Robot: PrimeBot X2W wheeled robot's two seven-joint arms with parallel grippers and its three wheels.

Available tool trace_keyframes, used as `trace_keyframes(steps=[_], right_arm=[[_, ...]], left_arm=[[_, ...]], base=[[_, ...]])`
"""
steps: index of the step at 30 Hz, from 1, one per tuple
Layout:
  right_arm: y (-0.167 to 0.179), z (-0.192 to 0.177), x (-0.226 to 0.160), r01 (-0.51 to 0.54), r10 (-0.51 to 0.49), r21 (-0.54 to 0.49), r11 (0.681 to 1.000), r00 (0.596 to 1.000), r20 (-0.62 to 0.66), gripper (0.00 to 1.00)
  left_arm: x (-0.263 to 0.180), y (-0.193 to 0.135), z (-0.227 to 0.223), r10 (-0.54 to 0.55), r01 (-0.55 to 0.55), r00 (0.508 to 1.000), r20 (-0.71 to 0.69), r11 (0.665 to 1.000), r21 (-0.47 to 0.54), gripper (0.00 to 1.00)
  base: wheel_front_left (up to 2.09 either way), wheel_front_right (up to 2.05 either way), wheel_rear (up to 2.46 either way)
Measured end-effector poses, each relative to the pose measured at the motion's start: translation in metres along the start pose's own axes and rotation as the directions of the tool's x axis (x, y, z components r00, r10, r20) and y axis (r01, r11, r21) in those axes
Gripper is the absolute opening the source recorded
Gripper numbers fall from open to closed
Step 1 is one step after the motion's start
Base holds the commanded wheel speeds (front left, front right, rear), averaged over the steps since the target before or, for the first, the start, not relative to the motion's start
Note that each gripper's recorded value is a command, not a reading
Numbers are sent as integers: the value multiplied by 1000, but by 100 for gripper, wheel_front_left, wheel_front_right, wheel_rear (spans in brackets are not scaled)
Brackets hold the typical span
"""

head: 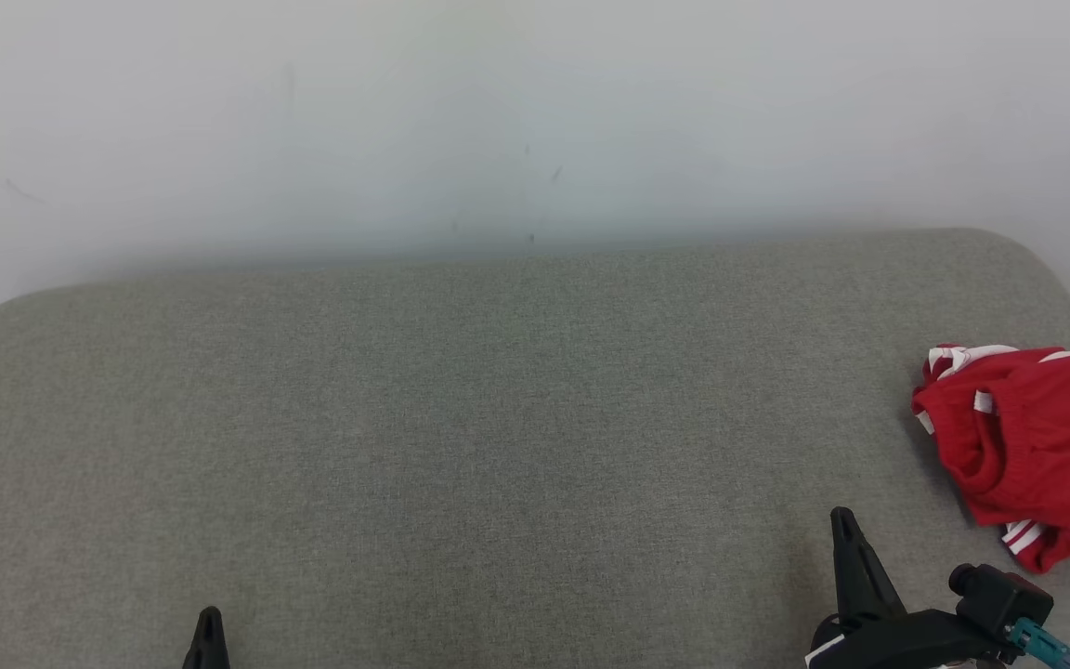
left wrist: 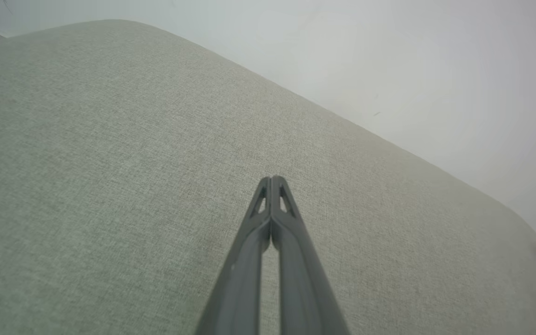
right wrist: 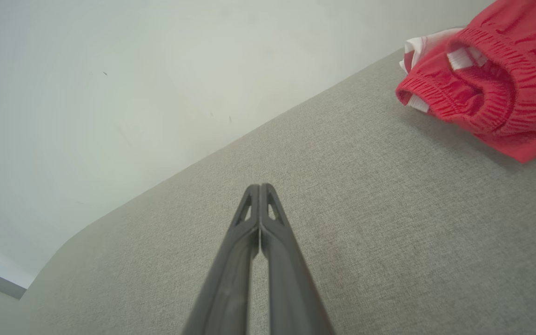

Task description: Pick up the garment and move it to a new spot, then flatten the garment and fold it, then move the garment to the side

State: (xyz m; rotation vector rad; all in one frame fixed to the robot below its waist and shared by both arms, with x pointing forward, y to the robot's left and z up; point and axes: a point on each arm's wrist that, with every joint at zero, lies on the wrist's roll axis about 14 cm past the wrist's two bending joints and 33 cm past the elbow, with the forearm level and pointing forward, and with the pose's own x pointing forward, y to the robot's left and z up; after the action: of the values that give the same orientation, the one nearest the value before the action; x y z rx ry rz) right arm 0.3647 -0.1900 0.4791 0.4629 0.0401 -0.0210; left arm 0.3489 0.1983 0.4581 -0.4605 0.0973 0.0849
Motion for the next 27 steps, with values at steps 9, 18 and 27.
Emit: trace_keyframes(steps=[9, 18, 27], right_arm=[[-3, 2, 2, 22, -22, 141, 990, 1000, -3, 0], [-5, 5, 4, 33, -33, 267, 963, 999, -6, 0], [-6, 8, 7, 38, -38, 390, 920, 999, -8, 0]], left_arm=[[4, 0, 3, 7, -8, 1000, -6, 990, -139, 0], [8, -1, 6, 11, -13, 1000, -9, 964, -266, 0], [12, -3, 11, 5, -8, 1000, -8, 919, -393, 0]], base=[[0, 0, 0], [0, 0, 0], [0, 0, 0]])
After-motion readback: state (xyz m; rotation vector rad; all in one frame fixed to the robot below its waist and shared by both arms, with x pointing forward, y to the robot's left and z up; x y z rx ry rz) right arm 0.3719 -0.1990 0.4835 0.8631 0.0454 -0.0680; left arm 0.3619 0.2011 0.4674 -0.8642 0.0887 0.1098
